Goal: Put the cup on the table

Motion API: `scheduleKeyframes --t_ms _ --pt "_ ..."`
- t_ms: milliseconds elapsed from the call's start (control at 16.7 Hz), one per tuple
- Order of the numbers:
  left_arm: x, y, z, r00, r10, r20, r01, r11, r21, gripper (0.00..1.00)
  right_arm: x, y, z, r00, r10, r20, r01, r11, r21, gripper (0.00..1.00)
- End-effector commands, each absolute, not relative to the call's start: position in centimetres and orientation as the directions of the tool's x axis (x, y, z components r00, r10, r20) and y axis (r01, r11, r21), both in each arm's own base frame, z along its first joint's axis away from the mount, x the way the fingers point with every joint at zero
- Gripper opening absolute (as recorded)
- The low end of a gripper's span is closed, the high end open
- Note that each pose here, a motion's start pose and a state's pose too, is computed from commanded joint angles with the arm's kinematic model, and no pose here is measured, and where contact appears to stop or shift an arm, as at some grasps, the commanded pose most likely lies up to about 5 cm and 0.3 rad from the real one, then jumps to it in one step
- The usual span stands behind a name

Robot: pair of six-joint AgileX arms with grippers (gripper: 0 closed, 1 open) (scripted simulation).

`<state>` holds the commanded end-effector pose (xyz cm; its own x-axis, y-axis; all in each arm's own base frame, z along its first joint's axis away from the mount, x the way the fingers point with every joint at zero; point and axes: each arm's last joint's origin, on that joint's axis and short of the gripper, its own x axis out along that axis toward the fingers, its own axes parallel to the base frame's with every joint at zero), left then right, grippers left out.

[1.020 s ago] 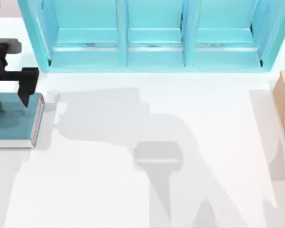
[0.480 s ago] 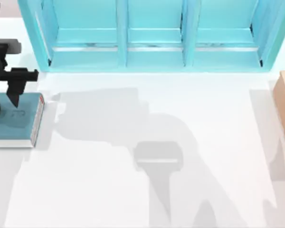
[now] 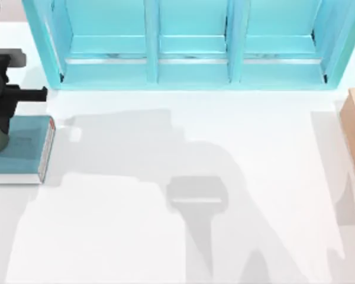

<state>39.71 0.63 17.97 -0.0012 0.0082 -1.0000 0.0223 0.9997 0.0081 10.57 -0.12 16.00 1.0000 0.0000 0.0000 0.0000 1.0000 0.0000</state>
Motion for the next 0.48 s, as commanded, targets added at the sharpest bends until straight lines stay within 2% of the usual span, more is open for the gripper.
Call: scheduleKeyframes --t_ms 480 --pt "39.79 0.51 18.47 0.001 0.008 -1.0 0.026 1.0 0.008 0.0 10.57 -0.12 16.0 1.0 0.0 0.0 0.0 1.0 0.0 1.0"
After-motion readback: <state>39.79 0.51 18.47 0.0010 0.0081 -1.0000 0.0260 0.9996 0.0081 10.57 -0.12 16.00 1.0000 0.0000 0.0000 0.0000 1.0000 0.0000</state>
